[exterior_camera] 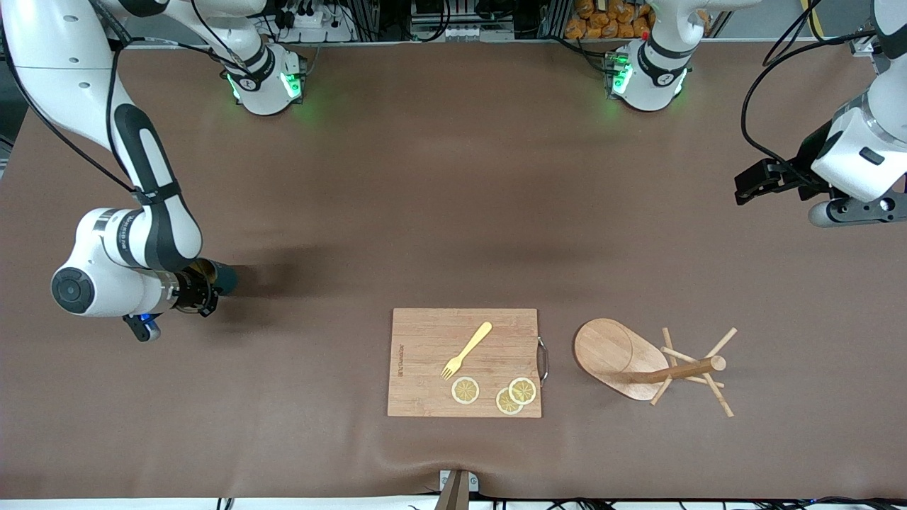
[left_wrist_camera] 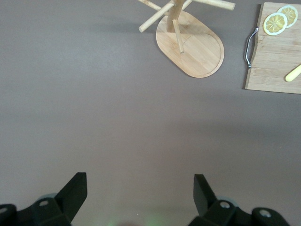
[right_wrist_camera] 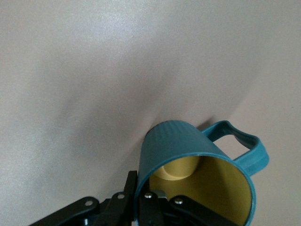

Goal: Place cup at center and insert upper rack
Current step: 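Grasp the teal mug by its rim with the right gripper, then carry the mug with the right gripper to the table's middle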

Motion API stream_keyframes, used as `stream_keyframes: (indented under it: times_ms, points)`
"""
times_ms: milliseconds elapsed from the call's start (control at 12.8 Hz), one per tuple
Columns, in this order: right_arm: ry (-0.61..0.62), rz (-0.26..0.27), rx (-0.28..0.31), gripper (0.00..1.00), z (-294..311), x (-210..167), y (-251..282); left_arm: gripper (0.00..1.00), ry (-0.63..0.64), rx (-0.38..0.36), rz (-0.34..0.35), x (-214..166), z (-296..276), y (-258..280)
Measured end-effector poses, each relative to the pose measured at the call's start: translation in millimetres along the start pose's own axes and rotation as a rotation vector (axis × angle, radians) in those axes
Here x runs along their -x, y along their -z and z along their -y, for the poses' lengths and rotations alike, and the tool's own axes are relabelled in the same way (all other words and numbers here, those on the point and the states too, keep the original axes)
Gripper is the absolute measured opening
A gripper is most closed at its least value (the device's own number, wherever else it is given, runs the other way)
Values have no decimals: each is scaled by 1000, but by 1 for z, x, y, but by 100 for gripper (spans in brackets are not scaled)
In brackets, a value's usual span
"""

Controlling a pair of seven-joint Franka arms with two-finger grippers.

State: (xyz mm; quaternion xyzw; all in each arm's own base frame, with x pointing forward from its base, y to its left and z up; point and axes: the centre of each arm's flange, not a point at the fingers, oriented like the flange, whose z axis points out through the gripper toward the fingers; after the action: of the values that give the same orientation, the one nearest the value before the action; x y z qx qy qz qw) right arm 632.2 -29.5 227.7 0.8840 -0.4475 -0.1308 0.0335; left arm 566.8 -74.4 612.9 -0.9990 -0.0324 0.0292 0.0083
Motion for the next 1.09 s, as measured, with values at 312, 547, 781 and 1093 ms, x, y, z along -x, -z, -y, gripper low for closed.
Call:
stream_keyframes:
  times_ms: [312,547,781,1093]
  points:
    - [51,-14,-14,4,19,19,25,100,0,0,0,0,0,0]
    - [142,-53,-48,4,45,73,79,100,-1,0,0,0,-1,0]
    - [269,-89,-90,4,71,153,123,100,-1,0,-1,0,-1,0]
    - [408,-73,-116,4,87,257,158,100,-1,0,-1,0,-1,0]
